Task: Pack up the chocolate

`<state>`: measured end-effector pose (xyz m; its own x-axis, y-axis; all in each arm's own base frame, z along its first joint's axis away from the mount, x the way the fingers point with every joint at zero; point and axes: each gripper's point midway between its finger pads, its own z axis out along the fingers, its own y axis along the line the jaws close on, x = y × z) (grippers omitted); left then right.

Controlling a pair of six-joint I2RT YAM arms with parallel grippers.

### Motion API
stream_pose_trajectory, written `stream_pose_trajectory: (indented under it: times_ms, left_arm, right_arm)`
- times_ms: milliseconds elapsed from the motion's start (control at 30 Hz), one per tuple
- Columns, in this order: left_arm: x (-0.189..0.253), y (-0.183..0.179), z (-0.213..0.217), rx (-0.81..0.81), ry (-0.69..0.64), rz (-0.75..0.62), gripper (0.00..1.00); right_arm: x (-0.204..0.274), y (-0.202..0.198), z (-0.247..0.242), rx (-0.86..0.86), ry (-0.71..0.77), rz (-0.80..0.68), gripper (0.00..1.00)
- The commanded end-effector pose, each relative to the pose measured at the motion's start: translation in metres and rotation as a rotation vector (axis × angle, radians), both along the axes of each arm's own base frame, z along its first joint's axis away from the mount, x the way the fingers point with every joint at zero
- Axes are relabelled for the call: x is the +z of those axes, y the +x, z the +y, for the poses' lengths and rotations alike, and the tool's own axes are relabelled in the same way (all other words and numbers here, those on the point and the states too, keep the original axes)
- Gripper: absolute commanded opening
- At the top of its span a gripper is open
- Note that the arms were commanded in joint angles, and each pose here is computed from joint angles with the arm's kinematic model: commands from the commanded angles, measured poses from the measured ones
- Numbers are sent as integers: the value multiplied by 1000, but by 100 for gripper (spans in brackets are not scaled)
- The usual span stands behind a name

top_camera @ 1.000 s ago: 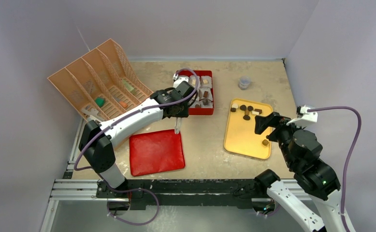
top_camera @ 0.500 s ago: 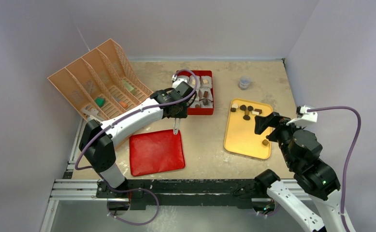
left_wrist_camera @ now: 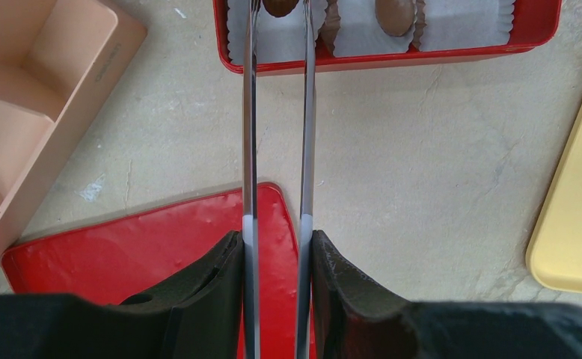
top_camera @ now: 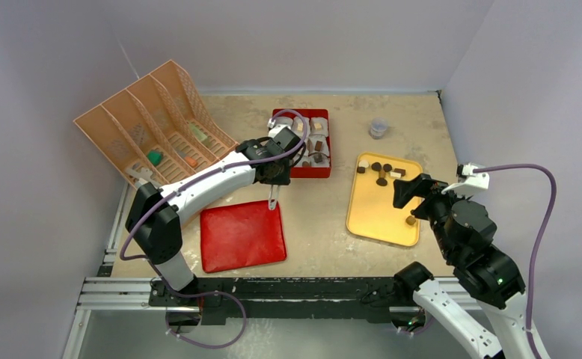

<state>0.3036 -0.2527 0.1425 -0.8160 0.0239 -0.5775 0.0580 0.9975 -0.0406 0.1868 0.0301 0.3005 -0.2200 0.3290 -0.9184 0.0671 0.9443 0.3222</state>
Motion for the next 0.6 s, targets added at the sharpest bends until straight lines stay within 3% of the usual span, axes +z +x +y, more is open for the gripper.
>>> stream_pose_trajectory:
  times_ms: [0, 567]
  left_arm:
    - [3, 5, 3, 37, -10, -16, 25]
    - [4, 6, 2, 34, -10, -13, 31]
  right_arm:
    - [9, 4, 1, -10, 16, -31, 99]
    - [11, 5, 2, -5, 19, -37, 99]
